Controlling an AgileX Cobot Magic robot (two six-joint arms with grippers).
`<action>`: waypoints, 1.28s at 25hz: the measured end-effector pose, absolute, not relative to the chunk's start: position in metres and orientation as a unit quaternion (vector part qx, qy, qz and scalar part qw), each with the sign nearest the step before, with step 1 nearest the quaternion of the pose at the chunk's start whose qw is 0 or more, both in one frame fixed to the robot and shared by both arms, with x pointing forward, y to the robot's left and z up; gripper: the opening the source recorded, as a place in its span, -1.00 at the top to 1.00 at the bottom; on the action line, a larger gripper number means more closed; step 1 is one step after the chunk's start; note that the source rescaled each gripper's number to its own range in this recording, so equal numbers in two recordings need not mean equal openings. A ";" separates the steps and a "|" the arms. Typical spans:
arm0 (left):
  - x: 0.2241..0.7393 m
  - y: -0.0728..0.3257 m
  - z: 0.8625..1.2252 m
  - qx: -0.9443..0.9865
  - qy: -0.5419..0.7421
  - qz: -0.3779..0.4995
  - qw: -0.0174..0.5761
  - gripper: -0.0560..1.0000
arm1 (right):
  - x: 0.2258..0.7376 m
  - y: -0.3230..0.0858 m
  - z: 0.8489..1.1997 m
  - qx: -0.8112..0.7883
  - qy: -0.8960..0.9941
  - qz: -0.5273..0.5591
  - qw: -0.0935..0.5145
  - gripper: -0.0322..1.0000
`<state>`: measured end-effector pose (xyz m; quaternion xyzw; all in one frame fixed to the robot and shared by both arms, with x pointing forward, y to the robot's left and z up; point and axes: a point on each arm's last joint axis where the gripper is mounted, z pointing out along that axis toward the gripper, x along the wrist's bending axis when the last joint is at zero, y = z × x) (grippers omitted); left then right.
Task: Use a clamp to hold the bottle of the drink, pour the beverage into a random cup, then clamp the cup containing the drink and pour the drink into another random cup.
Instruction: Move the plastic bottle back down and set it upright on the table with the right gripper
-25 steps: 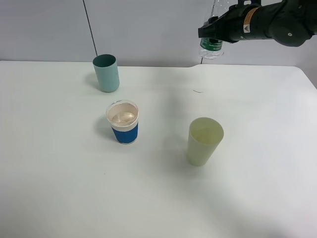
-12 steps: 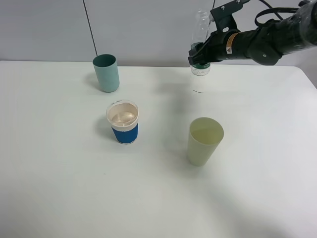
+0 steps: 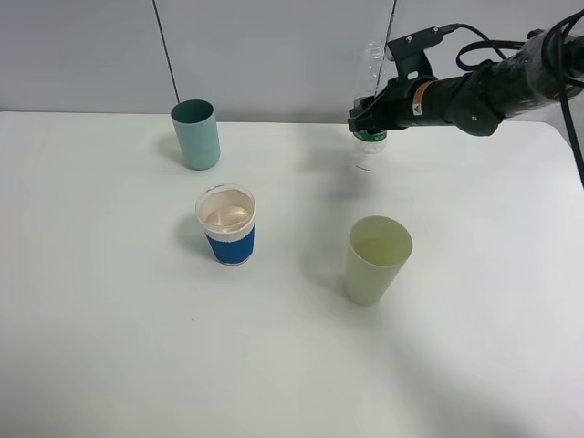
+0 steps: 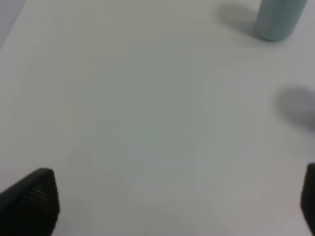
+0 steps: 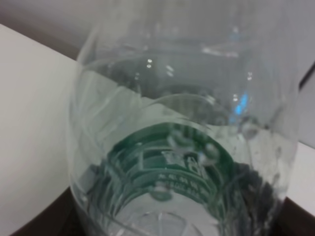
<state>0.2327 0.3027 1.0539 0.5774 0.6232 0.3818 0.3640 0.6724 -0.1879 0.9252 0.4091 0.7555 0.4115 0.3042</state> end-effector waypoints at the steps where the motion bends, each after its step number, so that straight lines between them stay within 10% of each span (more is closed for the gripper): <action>1: 0.233 0.303 1.054 0.577 0.623 0.382 0.364 -1.00 | 0.673 -0.190 0.925 0.411 0.754 0.411 0.305 0.94; 32: 0.233 0.303 1.054 0.577 0.623 0.382 0.364 -1.00 | 0.679 -0.193 0.889 0.373 0.764 0.435 0.297 0.94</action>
